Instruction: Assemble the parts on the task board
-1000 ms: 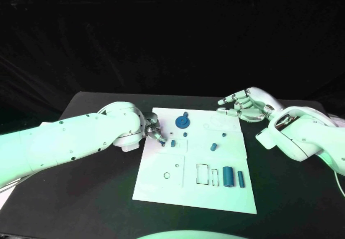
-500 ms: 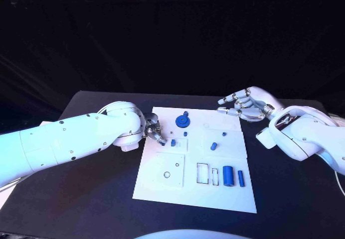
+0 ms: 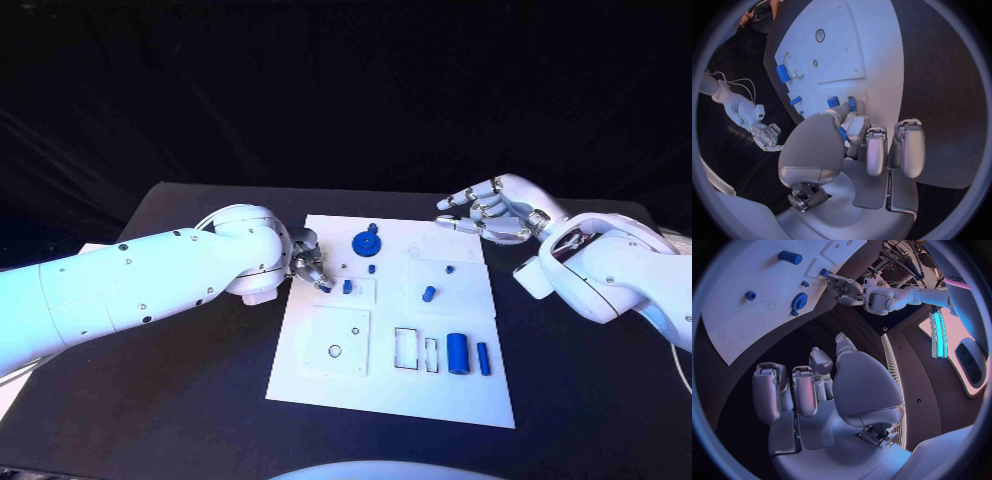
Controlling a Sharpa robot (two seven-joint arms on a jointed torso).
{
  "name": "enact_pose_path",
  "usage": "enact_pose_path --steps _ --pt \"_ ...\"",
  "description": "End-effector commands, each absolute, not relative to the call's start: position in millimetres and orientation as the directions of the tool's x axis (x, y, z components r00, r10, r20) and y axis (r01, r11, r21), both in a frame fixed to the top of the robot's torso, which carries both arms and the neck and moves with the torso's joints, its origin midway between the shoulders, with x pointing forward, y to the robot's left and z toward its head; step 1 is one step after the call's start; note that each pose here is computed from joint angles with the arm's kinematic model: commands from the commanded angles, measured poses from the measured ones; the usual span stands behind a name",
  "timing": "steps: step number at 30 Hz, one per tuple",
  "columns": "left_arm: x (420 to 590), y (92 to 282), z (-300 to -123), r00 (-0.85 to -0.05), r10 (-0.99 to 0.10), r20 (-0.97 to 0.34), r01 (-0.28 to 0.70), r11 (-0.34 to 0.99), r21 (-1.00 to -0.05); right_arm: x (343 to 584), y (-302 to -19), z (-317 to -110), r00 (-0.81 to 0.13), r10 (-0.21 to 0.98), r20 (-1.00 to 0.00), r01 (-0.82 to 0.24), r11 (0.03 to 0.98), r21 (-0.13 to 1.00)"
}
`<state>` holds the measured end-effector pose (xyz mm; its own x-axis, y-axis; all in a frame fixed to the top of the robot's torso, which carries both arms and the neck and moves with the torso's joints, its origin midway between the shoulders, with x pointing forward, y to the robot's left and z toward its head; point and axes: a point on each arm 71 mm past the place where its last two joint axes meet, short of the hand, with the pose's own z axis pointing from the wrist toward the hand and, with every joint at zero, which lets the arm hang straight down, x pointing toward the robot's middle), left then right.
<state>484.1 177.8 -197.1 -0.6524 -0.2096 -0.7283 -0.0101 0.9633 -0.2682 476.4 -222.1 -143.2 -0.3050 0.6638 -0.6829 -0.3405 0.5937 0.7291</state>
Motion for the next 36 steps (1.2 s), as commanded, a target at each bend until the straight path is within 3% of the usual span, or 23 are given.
enact_pose_path --steps 1,36 --pt "479.3 178.6 -206.3 -0.688 -0.172 -0.705 -0.011 0.974 -0.227 475.7 -220.6 -143.7 -0.317 0.657 -0.684 -0.350 0.589 0.728" --pt "483.8 170.0 -214.2 -0.725 -0.172 -0.667 -0.033 0.976 -0.216 474.6 -220.6 -143.7 -0.324 0.657 -0.681 -0.349 0.586 0.732"
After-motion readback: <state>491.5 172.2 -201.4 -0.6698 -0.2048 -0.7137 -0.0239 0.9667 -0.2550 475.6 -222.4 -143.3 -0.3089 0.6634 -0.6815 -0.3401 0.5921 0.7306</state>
